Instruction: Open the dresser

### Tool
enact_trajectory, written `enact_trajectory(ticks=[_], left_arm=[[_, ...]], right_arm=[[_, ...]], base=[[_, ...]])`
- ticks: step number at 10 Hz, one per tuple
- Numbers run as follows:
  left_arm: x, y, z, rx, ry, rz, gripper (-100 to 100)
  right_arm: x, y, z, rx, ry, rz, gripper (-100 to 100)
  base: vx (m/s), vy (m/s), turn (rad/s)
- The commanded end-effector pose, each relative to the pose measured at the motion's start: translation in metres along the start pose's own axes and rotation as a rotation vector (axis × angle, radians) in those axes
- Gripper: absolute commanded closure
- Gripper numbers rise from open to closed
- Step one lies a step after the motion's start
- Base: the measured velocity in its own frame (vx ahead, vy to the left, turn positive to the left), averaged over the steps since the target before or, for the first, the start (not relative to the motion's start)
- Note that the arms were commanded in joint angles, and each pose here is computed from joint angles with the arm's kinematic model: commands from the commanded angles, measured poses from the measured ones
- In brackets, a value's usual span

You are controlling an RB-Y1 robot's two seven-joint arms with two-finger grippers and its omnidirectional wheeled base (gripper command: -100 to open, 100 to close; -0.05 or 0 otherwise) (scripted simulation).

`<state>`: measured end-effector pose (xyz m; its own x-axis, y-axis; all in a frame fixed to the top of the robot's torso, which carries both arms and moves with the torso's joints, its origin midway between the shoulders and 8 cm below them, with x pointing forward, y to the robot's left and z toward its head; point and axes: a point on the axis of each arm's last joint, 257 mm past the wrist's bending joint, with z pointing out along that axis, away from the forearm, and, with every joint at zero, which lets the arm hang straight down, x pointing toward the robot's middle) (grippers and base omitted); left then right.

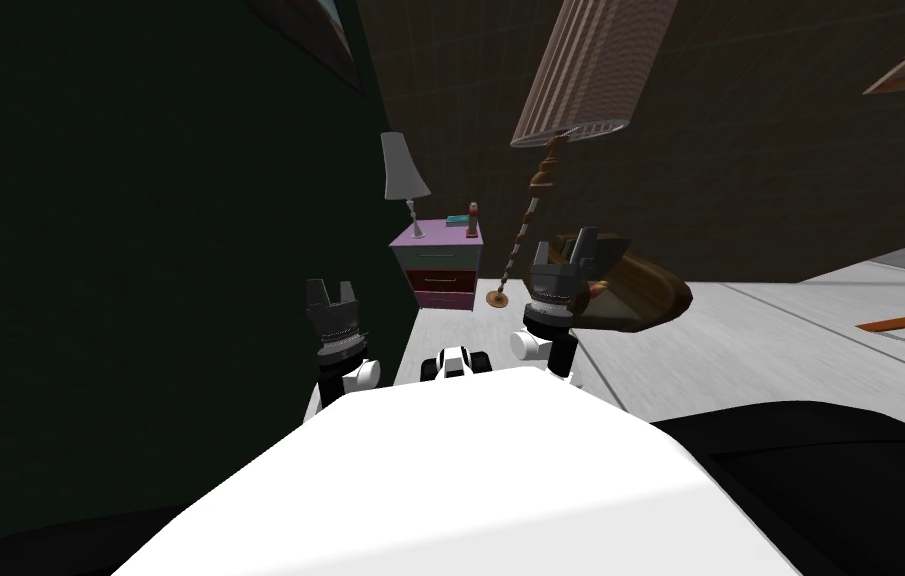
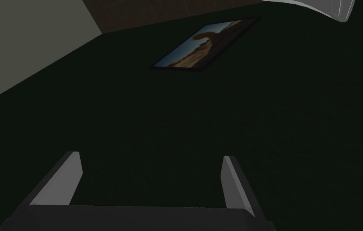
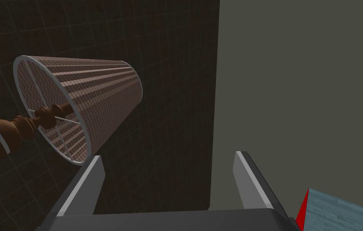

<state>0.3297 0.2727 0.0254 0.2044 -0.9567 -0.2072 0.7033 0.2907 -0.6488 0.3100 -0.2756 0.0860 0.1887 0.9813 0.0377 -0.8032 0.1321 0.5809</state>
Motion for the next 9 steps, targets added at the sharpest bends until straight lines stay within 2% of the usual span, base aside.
enact_trajectory(ticks=[1,5,9], left_arm=[[0.007,0.013,-0.007,0.001,0.045,0.024,-100],[0.015,0.037,-0.023,0.000,0.089,0.060,-100],[0.020,0.060,-0.040,-0.008,0.114,0.087,-100]], right_arm=[[0.000,0.000,0.000,0.000,0.000,0.000,0],[0.000,0.000,0.000,0.000,0.000,0.000,0],[0.000,0.000,0.000,0.000,0.000,0.000,0]], base=[[0.106,-0.002,-0.034],[0.131,-0.031,-0.039],[0.117,-0.009,-0.037]])
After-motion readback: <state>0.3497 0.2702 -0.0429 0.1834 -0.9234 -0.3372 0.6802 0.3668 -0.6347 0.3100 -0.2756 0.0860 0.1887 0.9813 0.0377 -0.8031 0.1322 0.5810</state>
